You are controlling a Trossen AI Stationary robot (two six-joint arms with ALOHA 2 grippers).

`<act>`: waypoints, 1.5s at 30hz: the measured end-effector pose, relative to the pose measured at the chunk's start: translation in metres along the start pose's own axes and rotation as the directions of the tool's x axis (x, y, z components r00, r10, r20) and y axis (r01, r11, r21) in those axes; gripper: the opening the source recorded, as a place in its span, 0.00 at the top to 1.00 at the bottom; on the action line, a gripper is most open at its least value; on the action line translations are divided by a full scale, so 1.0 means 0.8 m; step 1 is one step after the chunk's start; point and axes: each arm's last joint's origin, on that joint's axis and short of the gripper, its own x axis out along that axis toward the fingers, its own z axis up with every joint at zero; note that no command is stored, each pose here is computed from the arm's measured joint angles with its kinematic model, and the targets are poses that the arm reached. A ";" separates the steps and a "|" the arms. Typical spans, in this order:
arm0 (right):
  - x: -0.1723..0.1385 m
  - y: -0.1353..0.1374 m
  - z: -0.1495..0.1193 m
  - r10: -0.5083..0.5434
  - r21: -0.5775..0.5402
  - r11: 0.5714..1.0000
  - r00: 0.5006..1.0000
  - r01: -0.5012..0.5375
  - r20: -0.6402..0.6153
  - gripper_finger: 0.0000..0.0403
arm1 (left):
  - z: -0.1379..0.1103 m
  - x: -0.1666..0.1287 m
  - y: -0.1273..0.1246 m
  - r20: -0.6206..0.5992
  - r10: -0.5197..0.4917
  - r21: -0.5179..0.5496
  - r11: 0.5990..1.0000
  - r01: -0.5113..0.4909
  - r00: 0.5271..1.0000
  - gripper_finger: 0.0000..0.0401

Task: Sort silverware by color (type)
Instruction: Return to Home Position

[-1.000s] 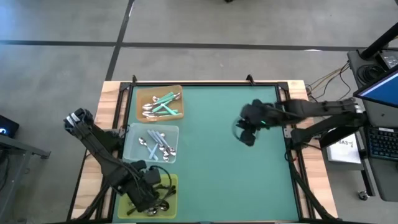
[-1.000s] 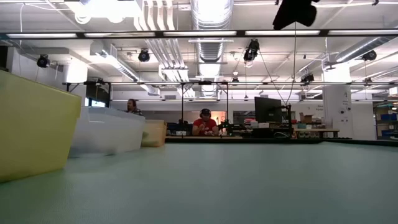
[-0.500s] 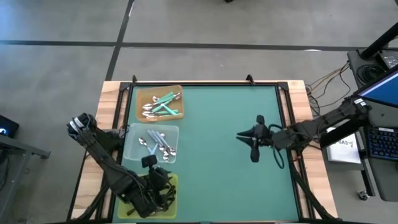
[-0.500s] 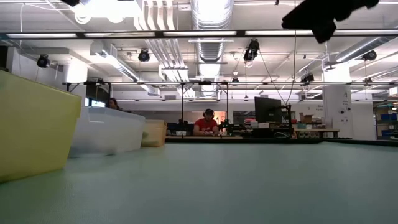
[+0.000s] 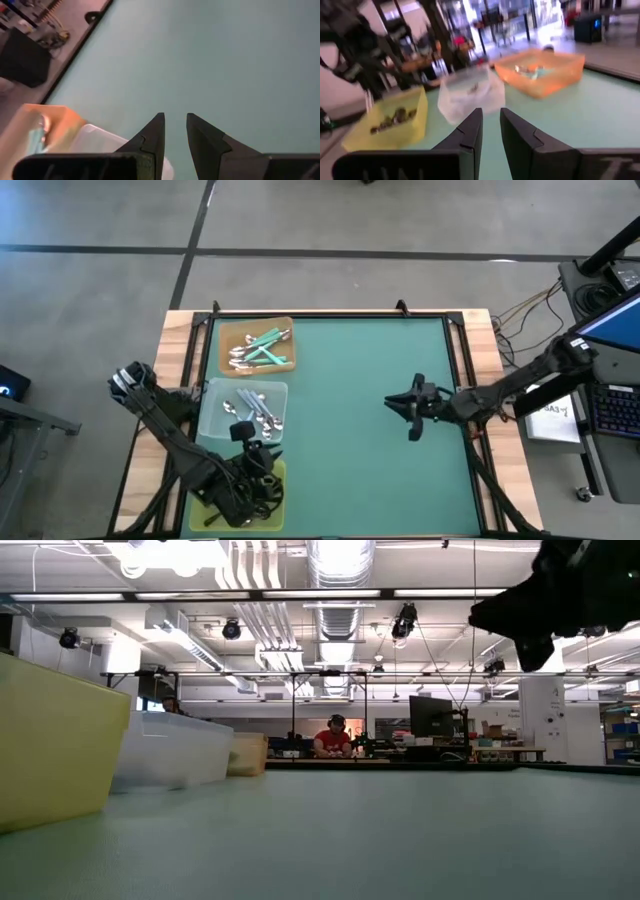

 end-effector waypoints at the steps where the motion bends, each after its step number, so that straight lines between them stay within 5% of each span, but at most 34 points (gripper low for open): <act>1: -0.004 -0.004 -0.003 0.009 0.011 1.000 0.999 -0.009 0.033 0.85 | 0.000 0.001 0.001 0.001 0.009 0.008 1.000 -0.009 1.000 0.84; 6: -0.026 -0.028 -0.019 -0.056 0.058 0.997 0.987 0.048 0.149 0.85 | 0.000 0.002 0.008 -0.015 0.034 0.000 0.999 -0.034 0.999 0.84; 20: -0.031 -0.068 -0.021 -0.327 -0.037 0.943 0.942 0.330 0.082 0.85 | 0.003 0.009 0.030 -0.013 0.147 0.015 0.989 -0.147 0.989 0.84; 45: -0.052 -0.185 0.005 -0.370 -0.014 0.929 0.929 0.370 0.006 0.85 | 0.020 0.039 0.064 -0.035 0.276 -0.066 0.958 -0.278 0.961 0.84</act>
